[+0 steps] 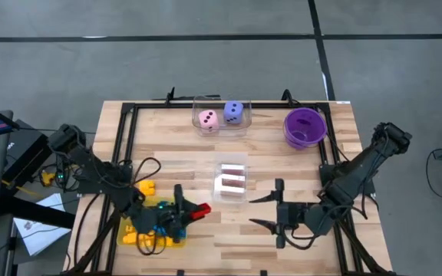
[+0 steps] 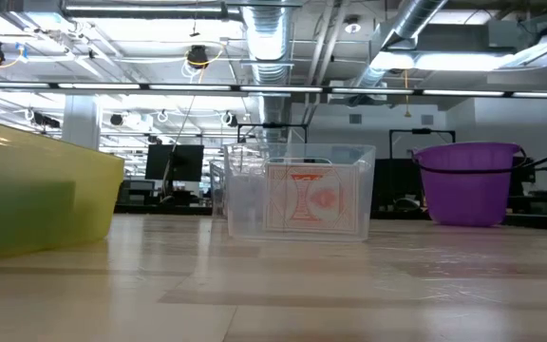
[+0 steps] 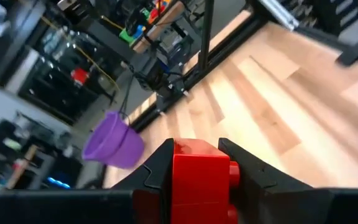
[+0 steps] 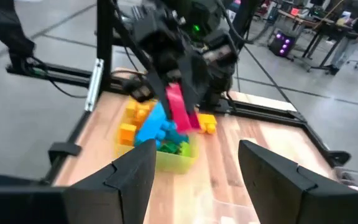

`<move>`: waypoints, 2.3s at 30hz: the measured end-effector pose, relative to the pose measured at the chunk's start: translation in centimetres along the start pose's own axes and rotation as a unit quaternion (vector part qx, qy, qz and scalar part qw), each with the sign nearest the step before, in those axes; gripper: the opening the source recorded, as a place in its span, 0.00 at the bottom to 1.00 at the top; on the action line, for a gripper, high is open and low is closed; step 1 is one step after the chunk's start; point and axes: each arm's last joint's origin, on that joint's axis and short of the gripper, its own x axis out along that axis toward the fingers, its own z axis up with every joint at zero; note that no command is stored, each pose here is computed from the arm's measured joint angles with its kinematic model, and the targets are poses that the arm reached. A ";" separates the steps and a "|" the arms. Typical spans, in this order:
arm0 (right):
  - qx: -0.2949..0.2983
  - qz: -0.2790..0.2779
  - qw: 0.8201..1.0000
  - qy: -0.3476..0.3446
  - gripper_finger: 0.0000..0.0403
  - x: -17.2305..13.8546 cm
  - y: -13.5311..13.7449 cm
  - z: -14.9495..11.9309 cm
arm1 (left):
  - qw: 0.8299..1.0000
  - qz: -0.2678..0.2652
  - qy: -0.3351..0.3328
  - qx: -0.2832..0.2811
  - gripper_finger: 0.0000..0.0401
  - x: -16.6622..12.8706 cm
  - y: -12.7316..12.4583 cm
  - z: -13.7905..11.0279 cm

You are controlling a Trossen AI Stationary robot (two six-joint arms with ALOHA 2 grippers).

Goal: Pick & Place Toys
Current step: Put the red game piece into the yellow bin

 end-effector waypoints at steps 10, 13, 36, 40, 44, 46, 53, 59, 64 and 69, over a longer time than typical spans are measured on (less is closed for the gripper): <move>-0.044 -0.021 0.999 0.001 0.55 -0.1 -1.8 0.5 | 0.990 -0.017 0.048 -0.130 0.23 -4.1 -0.1 -0.4; -0.051 -0.024 0.998 0.004 0.55 -0.4 -2.3 0.6 | 0.984 -0.032 0.073 -0.157 0.23 -4.9 -0.8 -1.0; -0.117 -0.046 0.992 0.007 0.55 0.0 -3.7 0.9 | 0.905 -0.070 0.236 -0.347 0.23 -7.7 -2.4 -4.4; -0.119 -0.046 0.992 0.008 0.55 0.0 -3.7 0.9 | 0.885 -0.060 0.274 -0.371 0.23 -8.0 -2.3 -5.2; -0.119 -0.046 0.992 0.008 0.55 0.0 -3.7 0.9 | 0.866 -0.078 0.301 -0.392 0.23 -8.2 -2.5 -5.3; -0.116 -0.046 0.992 0.008 0.55 0.0 -3.7 0.9 | 0.866 -0.083 0.301 -0.391 0.23 -8.4 -2.7 -5.3; -0.104 -0.043 0.994 0.012 0.55 0.0 -3.7 0.7 | 0.867 -0.101 0.290 -0.393 0.23 -9.0 -3.1 -4.9; -0.100 -0.043 0.994 0.013 0.55 0.0 -3.7 0.7 | 0.870 -0.108 0.283 -0.390 0.23 -8.8 -3.1 -4.7; -0.100 -0.043 0.994 0.013 0.55 0.0 -3.7 0.7 | 0.870 -0.105 0.283 -0.391 0.23 -8.7 -3.1 -4.8; -0.101 -0.043 0.994 0.014 0.55 0.0 -3.7 0.7 | 0.869 -0.105 0.282 -0.392 0.24 -8.7 -3.1 -4.7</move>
